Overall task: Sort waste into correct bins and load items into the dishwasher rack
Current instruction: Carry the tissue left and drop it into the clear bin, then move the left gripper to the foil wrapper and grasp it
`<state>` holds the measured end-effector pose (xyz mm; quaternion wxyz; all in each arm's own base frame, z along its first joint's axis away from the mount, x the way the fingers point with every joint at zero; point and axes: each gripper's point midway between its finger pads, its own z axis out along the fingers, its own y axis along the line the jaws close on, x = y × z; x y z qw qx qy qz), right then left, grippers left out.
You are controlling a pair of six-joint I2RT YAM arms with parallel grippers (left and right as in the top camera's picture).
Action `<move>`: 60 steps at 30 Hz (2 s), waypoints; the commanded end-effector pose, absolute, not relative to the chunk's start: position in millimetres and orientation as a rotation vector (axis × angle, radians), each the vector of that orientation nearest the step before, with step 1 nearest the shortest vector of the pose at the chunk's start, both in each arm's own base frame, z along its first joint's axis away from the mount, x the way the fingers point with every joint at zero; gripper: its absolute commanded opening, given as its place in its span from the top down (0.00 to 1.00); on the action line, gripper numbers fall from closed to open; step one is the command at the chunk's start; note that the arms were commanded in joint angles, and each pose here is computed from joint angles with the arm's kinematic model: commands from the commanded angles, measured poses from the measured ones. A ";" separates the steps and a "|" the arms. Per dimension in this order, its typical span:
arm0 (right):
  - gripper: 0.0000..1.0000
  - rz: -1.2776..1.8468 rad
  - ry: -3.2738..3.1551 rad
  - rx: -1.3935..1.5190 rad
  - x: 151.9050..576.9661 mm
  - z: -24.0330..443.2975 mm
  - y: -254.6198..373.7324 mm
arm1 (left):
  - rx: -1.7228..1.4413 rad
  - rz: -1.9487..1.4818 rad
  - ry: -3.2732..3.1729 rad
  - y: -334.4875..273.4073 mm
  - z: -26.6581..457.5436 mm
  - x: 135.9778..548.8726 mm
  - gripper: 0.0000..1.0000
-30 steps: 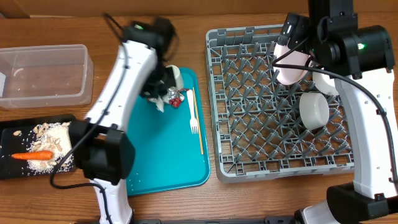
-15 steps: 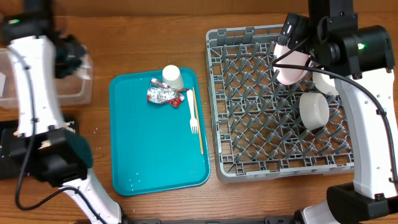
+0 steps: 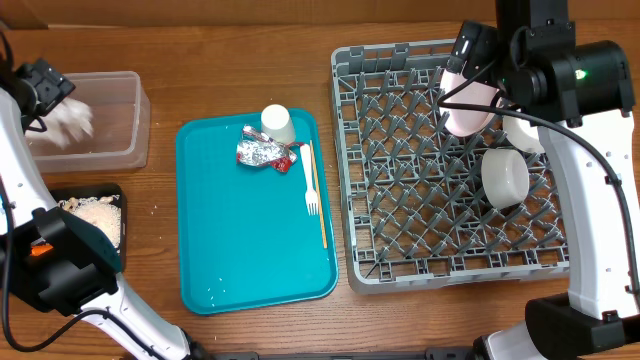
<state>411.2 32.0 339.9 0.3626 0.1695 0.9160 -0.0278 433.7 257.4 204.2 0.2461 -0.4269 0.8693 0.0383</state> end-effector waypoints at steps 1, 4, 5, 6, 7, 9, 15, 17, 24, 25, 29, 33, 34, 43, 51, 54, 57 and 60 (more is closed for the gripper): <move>0.00 -0.063 2.345 0.445 412.4 343.4 31.6 | -1.141 0.141 2.373 263.5 204.9 432.2 0.00; 0.00 -0.063 2.345 0.445 412.4 343.4 31.6 | -1.140 0.125 2.377 261.3 204.5 432.5 0.00; 0.00 -0.063 2.345 0.445 412.4 343.3 31.6 | -1.137 0.110 2.384 259.1 203.9 432.6 0.00; 0.00 -0.063 2.345 0.445 412.4 343.4 31.6 | -1.130 0.085 2.395 255.2 203.2 432.8 0.00; 0.00 -0.063 2.345 0.445 412.4 343.4 31.6 | -1.111 0.038 2.411 248.1 202.9 434.1 0.00; 0.00 -0.063 2.345 0.445 412.4 343.4 31.6 | -1.022 -0.131 2.449 224.1 206.7 440.9 0.00; 0.00 -0.063 2.345 0.445 412.4 343.4 31.6 | -0.707 -0.624 2.534 133.8 218.4 452.9 0.00; 0.00 -0.063 2.345 0.445 412.4 343.4 31.6 | -0.623 -0.622 2.611 110.3 212.9 448.3 0.00; 0.00 -0.063 2.345 0.445 412.4 343.4 31.6 | -0.326 -0.415 2.893 24.2 173.2 435.1 0.00; 0.00 -0.063 2.345 0.445 412.4 343.4 31.6 | -0.280 -0.399 2.914 12.1 167.5 434.5 0.00; 0.00 -0.063 2.345 0.445 412.4 343.4 31.6 | -0.123 -0.357 2.985 -32.4 143.2 427.7 0.00; 0.00 -0.063 2.345 0.445 412.4 343.4 31.6 | -0.013 -0.286 3.028 -59.4 120.9 419.8 0.02; 0.00 -0.063 2.345 0.445 412.4 343.4 31.6 | -0.010 -0.268 3.038 -63.4 116.1 417.5 0.03; 0.00 -0.063 2.345 0.445 412.4 343.3 31.6 | -0.429 -0.161 3.096 -66.5 69.7 397.7 0.11; 0.00 -0.063 2.345 0.445 412.4 343.4 31.6 | -0.746 -0.169 3.073 -66.3 30.3 383.4 0.11; 0.00 -0.063 2.345 0.445 412.4 343.4 31.6 | -0.763 -0.176 3.056 -66.7 24.2 384.9 0.11; 0.00 -0.064 2.345 0.445 412.4 343.3 31.5 | -0.755 -0.195 3.017 -67.3 23.8 394.8 0.11; 0.00 -0.063 2.345 0.445 412.4 343.4 31.6 | -0.744 -0.225 2.978 -69.3 24.9 405.2 0.11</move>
